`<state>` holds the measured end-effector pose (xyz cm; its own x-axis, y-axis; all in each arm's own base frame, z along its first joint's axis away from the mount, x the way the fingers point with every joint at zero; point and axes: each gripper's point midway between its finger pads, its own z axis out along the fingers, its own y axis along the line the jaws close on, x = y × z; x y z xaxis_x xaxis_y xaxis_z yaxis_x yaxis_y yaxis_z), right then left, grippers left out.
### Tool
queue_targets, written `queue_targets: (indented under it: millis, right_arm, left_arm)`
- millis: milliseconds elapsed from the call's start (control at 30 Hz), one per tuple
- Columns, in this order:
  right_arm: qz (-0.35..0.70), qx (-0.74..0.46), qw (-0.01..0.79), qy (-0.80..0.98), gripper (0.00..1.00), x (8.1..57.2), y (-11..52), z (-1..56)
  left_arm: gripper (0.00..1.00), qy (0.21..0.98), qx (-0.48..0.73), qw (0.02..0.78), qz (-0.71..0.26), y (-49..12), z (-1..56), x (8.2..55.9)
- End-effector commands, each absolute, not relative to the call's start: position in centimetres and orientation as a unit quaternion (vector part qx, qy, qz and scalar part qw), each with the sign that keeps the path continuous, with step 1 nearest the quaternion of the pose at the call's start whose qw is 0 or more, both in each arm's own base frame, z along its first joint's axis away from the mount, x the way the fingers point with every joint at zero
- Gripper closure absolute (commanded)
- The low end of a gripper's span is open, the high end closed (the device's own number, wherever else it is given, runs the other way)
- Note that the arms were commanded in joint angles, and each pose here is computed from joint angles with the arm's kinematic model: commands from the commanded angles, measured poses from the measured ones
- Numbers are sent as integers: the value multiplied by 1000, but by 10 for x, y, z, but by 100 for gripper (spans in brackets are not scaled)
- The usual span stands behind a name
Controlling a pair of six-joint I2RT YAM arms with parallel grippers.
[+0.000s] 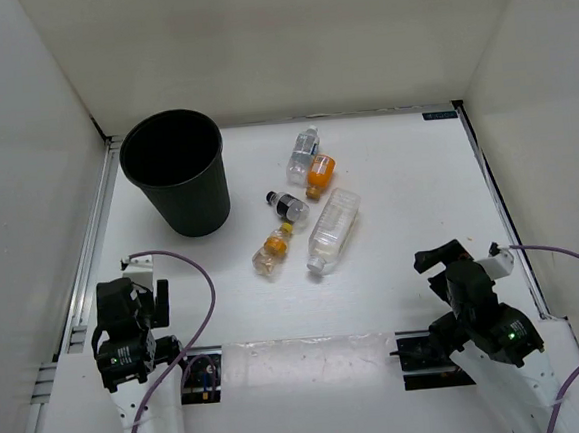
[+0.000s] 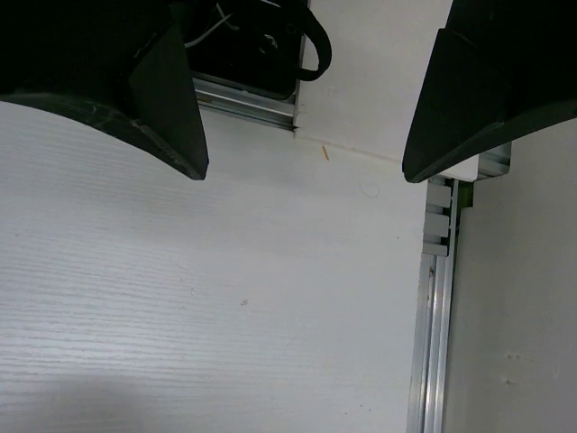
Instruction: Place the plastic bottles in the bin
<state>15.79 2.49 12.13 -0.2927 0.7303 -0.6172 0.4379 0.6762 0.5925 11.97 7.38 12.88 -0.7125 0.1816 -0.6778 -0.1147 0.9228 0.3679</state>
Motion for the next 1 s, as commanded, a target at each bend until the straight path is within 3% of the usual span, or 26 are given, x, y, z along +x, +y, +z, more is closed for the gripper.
queue_targets:
  millis: [0, 233, 367, 533, 733, 800, 900, 967]
  right_arm:
    - [135, 390, 469, 781, 0, 158, 15, 118]
    - [115, 417, 463, 774, 0, 155, 7, 112]
    - [103, 392, 454, 793, 0, 157, 11, 109]
    - [93, 318, 442, 834, 0, 169, 29, 104]
    - [68, 260, 426, 864, 0, 180, 39, 113]
    - [62, 238, 422, 872, 0, 182, 41, 114]
    - [69, 226, 422, 875, 0, 187, 47, 120]
    - [76, 221, 424, 875, 0, 190, 51, 124]
  left_arm:
    - [0, 901, 13, 385, 199, 75, 131, 121]
    - [0, 906, 49, 368, 201, 76, 131, 125]
    - [0, 879, 193, 412, 144, 40, 175, 133]
    - [0, 862, 321, 391, 37, 0, 179, 139]
    - [0, 813, 449, 369, 42, -3, 180, 164]
    - [0, 798, 456, 394, -7, -24, 210, 180]
    - [0, 824, 420, 347, -159, -65, 219, 205]
    - [0, 829, 424, 309, -196, -87, 223, 227]
